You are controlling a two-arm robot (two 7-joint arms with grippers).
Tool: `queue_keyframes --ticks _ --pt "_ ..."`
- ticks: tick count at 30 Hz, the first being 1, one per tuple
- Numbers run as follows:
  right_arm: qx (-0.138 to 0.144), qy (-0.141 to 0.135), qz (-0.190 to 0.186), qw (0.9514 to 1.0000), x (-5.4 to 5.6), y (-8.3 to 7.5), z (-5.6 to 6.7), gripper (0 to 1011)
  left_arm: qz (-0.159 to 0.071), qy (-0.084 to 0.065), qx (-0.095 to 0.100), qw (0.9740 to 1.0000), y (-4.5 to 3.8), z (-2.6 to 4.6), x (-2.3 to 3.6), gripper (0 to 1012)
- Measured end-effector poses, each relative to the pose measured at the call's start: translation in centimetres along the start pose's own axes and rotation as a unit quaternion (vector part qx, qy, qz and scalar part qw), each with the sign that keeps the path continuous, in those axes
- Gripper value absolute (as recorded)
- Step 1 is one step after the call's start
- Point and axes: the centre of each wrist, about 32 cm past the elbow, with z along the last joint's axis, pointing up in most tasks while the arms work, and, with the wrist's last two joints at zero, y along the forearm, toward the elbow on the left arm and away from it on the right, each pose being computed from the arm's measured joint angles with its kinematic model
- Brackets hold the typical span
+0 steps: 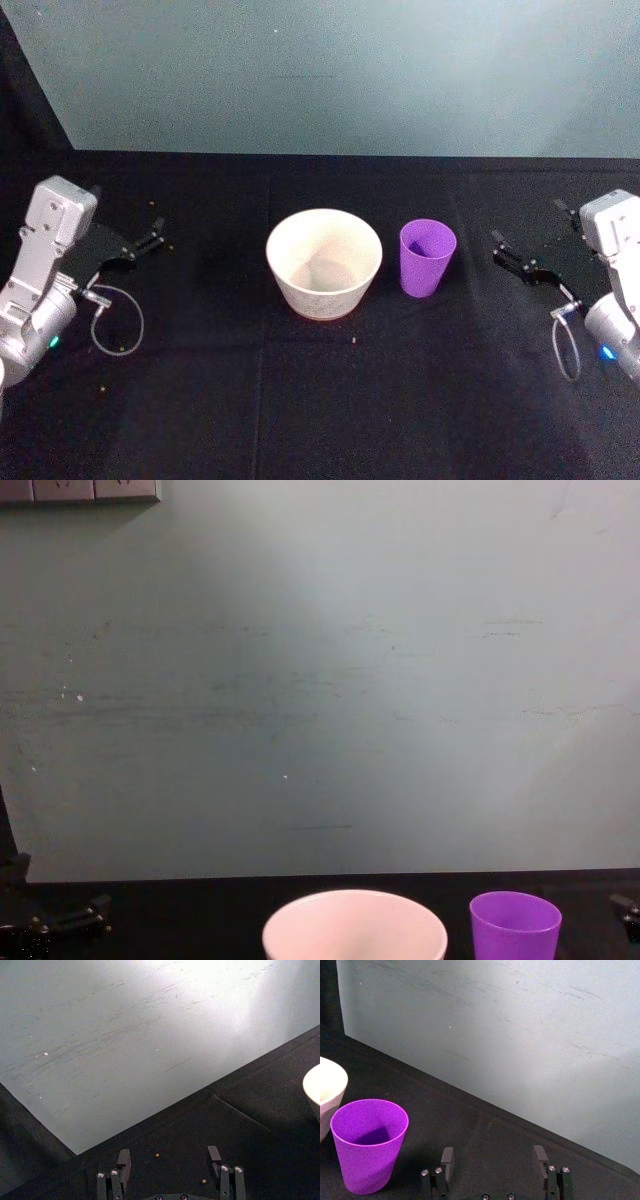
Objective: Pick up the cup and pour the mung beans from the cup into the bowl.
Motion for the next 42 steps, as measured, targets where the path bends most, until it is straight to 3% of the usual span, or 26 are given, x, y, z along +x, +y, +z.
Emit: queue_keyframes --ticks 20,29,33,42 --pt "-0.001 0.005 0.001 1.0000 0.0 -0.3 -0.2 1003 0.000 0.000 0.000 1.0000 0.00 0.00 0.00 1000" --pt "0.011 0.034 0.035 0.9988 -0.5 -2.3 -1.0 1003 0.000 0.000 0.000 1.0000 0.00 0.00 0.00 1000" --pt "0.005 0.044 0.062 0.9971 -1.3 -3.3 -1.0 1003 0.000 0.000 0.000 1.0000 0.00 0.00 0.00 1000" --pt "0.002 0.068 0.107 0.9919 -2.6 -3.2 -1.5 1003 0.000 0.000 0.000 1.0000 0.00 0.00 0.00 1000"
